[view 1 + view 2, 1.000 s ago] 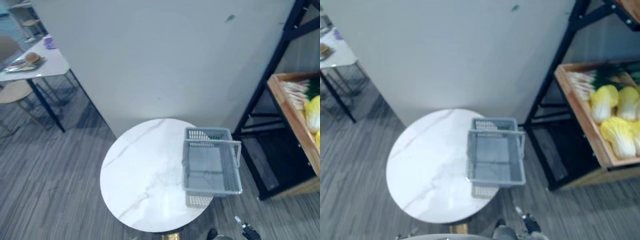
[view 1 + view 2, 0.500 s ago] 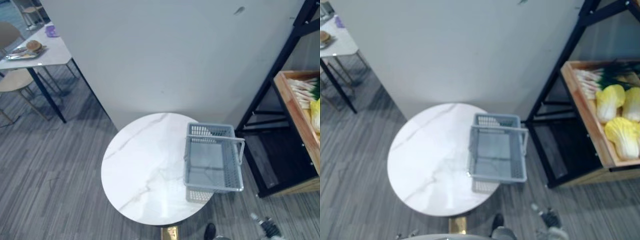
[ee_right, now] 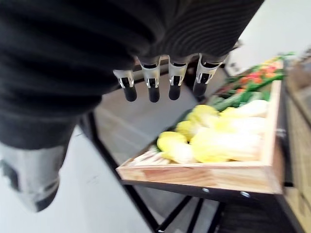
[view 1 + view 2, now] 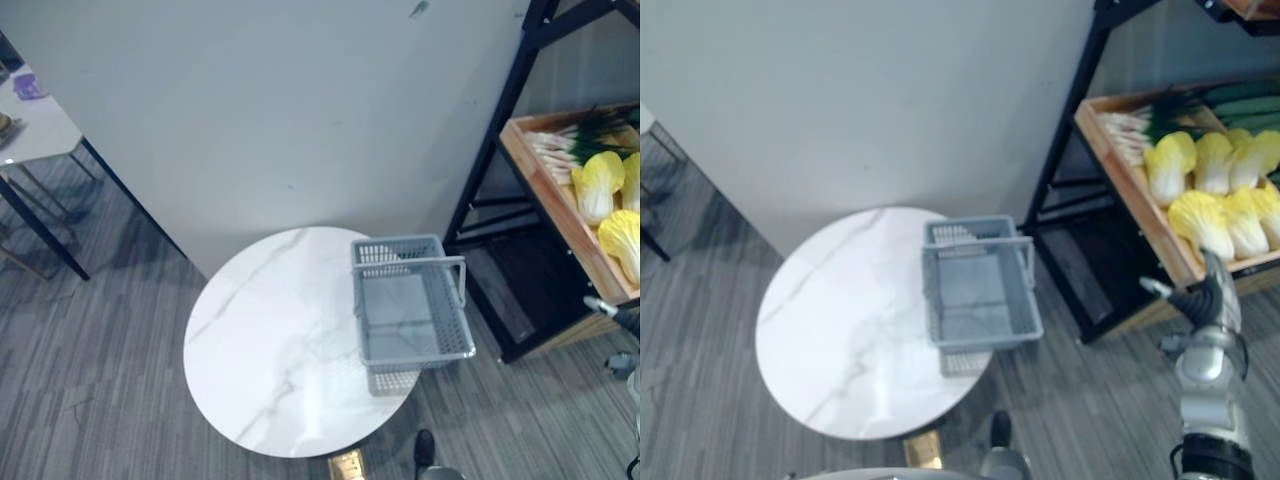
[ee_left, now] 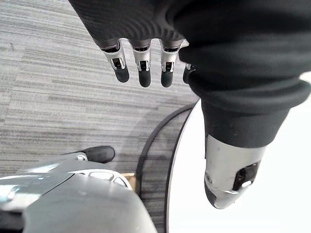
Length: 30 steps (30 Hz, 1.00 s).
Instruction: Pick vegetable in the basket
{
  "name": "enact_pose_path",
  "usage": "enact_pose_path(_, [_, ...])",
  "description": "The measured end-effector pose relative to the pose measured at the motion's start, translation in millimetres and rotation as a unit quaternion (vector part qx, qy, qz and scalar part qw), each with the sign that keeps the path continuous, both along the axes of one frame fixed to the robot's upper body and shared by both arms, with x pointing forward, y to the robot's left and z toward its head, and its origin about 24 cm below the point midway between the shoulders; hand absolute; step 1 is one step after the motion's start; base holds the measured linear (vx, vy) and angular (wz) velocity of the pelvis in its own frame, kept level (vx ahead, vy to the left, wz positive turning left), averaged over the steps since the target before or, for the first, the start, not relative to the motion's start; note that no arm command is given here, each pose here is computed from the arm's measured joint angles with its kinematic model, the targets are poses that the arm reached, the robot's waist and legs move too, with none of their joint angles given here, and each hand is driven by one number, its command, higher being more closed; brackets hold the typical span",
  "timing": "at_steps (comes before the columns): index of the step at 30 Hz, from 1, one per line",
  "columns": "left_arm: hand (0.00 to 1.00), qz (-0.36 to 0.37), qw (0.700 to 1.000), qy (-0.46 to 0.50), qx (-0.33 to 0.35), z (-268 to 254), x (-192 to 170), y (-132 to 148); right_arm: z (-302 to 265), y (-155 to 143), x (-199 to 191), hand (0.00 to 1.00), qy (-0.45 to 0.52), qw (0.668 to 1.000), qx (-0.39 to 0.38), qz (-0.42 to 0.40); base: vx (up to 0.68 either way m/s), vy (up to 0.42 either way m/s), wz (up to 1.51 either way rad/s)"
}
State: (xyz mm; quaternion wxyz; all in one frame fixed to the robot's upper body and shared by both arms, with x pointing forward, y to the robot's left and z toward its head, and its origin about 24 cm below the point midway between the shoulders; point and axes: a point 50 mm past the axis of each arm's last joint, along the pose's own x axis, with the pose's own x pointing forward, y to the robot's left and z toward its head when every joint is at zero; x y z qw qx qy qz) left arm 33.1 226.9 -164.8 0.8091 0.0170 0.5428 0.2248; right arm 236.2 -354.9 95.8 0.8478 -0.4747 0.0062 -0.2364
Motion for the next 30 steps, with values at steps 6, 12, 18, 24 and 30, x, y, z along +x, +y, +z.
enact_pose_path(6, [0.0, -0.06, 0.998, -0.008, 0.002, 2.5, 11.5, 3.6, 8.0, 84.7, 46.6, 0.0, 0.074, 0.958, -0.096, 0.26, 0.02, -0.013, 0.13])
enact_pose_path(12, [0.0, -0.078, 0.997, -0.01, -0.005, 1.8, 15.9, -2.2, 27.3, 125.8, 72.3, 0.0, 0.09, 0.913, -0.16, 0.363, -0.01, -0.024, 0.13])
enact_pose_path(18, [0.0, -0.074, 0.997, -0.024, -0.005, 3.0, 25.8, -2.8, 40.5, 142.7, 88.1, 0.0, 0.09, 0.897, -0.189, 0.389, -0.04, -0.029, 0.02])
enact_pose_path(24, [0.0, -0.075, 0.997, -0.034, -0.001, 4.3, 33.8, -2.5, 45.1, 148.9, 97.7, 0.0, 0.099, 0.891, -0.203, 0.393, 0.0, -0.015, 0.02])
enact_pose_path(30, [0.0, -0.075, 0.996, -0.042, 0.005, 5.9, 40.1, -0.8, 50.5, 155.4, 106.3, 0.0, 0.102, 0.889, -0.21, 0.394, 0.01, -0.002, 0.05])
